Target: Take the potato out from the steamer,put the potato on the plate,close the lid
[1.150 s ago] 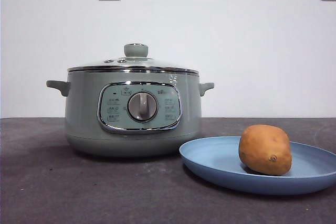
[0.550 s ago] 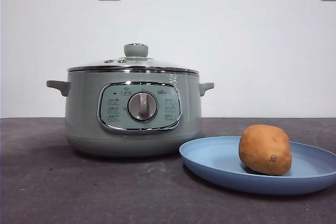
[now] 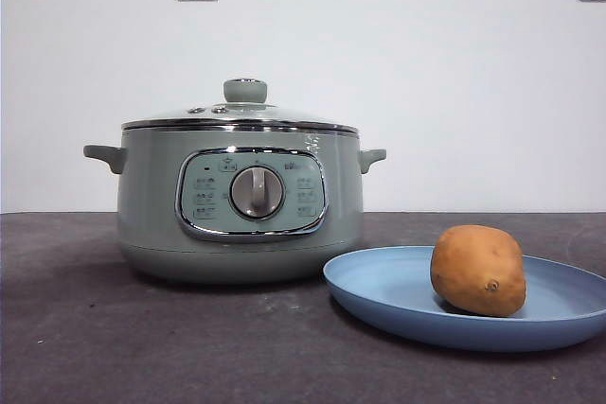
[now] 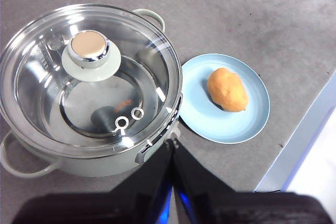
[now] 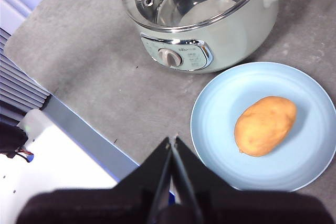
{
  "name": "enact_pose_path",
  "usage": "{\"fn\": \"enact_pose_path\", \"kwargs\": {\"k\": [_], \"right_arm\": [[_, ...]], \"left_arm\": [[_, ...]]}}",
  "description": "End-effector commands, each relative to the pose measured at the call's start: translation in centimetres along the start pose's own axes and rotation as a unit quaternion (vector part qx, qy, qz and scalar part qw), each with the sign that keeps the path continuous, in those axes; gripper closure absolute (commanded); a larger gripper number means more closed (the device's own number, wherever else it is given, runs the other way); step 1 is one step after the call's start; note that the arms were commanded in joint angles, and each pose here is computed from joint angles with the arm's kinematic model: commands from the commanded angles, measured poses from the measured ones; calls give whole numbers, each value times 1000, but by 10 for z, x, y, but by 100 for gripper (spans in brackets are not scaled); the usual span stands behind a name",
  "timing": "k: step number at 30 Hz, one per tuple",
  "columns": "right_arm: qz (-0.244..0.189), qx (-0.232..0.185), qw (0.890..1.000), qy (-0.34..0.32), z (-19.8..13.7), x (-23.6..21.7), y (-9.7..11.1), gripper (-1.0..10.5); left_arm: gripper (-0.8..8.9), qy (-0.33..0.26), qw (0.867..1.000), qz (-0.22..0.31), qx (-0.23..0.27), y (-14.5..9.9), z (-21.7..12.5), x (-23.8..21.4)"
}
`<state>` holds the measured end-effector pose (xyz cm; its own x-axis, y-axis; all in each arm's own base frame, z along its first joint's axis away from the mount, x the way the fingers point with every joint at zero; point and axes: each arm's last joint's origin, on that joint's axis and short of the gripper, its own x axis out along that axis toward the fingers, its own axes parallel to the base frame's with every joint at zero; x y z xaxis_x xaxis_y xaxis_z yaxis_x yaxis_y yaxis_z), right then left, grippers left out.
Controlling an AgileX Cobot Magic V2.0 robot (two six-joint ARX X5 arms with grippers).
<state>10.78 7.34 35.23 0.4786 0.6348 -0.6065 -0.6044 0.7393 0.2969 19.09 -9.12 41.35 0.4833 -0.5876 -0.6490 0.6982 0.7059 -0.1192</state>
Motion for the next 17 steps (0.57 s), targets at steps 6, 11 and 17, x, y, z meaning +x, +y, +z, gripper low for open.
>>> {"fn": "enact_pose_path", "kwargs": {"k": [6,11,17], "right_arm": [[-1,2,1000,-1,0,-1,0,946],[-1,2,1000,-1,0,-1,0,946],[-1,2,1000,-1,0,-1,0,946]], "left_arm": [[817,-169,979,96,59,11,20,-36],[817,-265,946,170,75,14,19,-80],[817,-323,906,257,91,13,-3,-111]]}}
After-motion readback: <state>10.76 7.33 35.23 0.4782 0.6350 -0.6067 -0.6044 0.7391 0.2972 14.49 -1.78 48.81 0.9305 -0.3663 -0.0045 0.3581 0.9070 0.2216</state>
